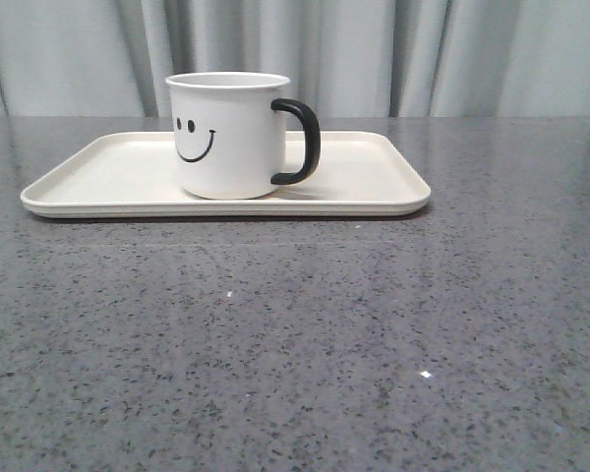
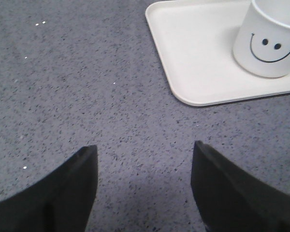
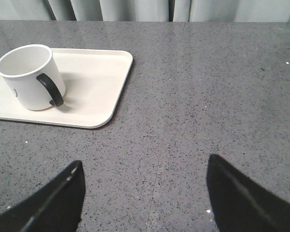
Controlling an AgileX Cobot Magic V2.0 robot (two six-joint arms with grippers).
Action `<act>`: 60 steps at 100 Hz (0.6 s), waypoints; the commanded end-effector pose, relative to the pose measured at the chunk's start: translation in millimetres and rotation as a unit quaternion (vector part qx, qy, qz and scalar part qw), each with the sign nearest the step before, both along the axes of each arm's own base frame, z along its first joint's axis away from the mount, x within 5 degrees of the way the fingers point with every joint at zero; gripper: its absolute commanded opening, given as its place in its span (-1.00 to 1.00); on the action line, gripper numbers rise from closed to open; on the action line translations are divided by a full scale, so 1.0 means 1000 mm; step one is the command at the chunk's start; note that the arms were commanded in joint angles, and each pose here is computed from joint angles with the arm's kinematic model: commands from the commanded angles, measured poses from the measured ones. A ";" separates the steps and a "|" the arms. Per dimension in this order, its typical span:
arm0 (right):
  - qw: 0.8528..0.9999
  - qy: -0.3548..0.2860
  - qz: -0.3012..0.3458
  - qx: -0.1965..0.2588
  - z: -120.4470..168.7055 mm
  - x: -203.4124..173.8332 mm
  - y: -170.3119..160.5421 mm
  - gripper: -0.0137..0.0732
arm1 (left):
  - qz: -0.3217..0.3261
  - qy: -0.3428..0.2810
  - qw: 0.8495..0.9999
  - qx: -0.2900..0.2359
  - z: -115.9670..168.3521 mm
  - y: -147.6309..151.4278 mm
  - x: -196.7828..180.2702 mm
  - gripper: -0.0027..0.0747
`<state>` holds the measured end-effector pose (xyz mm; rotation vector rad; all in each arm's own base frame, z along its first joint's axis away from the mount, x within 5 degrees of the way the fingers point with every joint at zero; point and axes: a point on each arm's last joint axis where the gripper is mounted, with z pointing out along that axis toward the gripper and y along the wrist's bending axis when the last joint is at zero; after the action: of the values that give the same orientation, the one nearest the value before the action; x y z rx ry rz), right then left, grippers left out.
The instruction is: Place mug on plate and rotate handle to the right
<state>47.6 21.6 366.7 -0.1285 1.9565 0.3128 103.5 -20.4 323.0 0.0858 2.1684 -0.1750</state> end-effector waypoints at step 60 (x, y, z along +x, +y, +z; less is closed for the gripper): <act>0.989 -0.019 0.147 0.031 0.046 0.076 0.034 0.54 | 0.023 -0.055 0.998 0.000 0.001 0.007 -0.007 0.16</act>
<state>105.0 53.2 389.4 -0.3995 1.9733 0.5520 93.3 -13.1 309.8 0.0514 2.1583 -0.1264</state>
